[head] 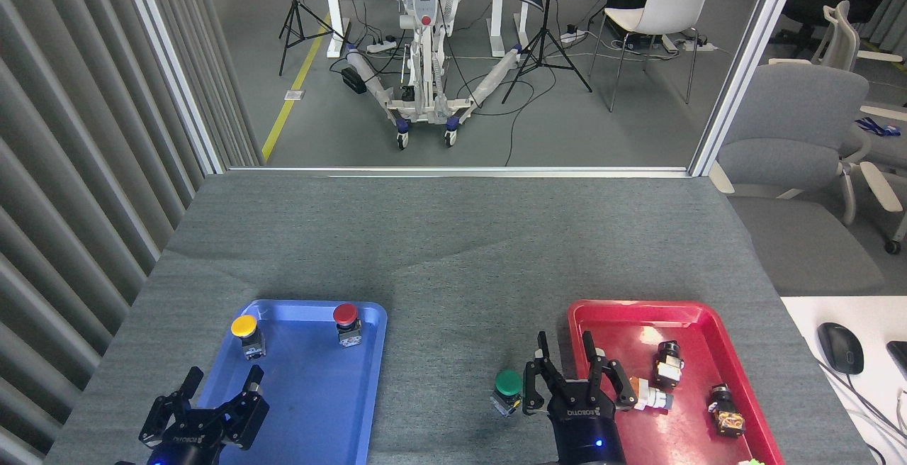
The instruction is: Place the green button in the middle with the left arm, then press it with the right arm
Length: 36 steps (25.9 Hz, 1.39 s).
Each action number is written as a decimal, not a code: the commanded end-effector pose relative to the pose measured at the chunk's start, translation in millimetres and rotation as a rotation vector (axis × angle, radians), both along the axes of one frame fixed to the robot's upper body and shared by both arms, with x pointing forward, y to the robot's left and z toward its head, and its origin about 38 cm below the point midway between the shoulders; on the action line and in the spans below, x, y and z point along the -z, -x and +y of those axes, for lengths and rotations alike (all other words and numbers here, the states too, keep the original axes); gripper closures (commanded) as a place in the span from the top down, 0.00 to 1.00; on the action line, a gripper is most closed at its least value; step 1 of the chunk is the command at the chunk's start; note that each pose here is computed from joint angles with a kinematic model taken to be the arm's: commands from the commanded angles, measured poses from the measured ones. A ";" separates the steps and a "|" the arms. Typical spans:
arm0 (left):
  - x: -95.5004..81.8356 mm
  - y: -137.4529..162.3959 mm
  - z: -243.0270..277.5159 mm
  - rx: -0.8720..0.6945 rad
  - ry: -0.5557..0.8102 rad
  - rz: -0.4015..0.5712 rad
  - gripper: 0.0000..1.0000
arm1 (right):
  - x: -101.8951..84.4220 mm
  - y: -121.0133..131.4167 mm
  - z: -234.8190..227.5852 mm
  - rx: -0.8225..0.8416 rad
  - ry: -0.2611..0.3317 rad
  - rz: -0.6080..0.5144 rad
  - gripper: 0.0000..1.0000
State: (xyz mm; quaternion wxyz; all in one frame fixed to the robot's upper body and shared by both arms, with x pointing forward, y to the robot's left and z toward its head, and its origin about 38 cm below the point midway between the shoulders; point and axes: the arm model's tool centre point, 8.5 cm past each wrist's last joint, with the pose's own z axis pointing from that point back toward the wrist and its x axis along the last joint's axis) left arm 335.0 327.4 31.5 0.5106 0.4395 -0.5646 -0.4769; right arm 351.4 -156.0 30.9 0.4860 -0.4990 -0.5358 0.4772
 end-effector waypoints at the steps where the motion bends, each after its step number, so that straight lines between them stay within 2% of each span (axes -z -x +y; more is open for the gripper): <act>1: 3.7 1.5 -2.4 -0.002 0.006 0.006 0.99 | 4.8 4.1 -25.2 0.049 0.013 0.014 1.00; 4: 5.6 1.9 -1.2 -0.005 0.005 0.013 0.99 | 7.4 5.5 -39.8 0.062 0.041 0.025 1.00; 12: 2.2 -1.5 -0.5 -0.001 0.003 0.010 0.99 | 17.2 16.3 -60.5 0.111 0.050 0.055 1.00; 19: -26.4 -12.4 -5.7 0.027 0.007 -0.071 0.99 | 21.6 21.7 -61.8 0.103 0.052 0.072 1.00; 27: -22.5 -9.3 -8.0 0.028 0.014 -0.062 0.99 | 28.3 31.8 -64.1 0.086 0.060 0.082 1.00; 32: -28.1 -11.7 -13.1 0.088 0.001 -0.080 0.99 | 28.9 31.7 -62.5 0.074 0.057 0.087 1.00; 36: -22.9 -8.7 -11.1 0.085 -0.001 -0.065 0.99 | 30.0 32.8 -59.9 0.034 0.053 0.091 1.00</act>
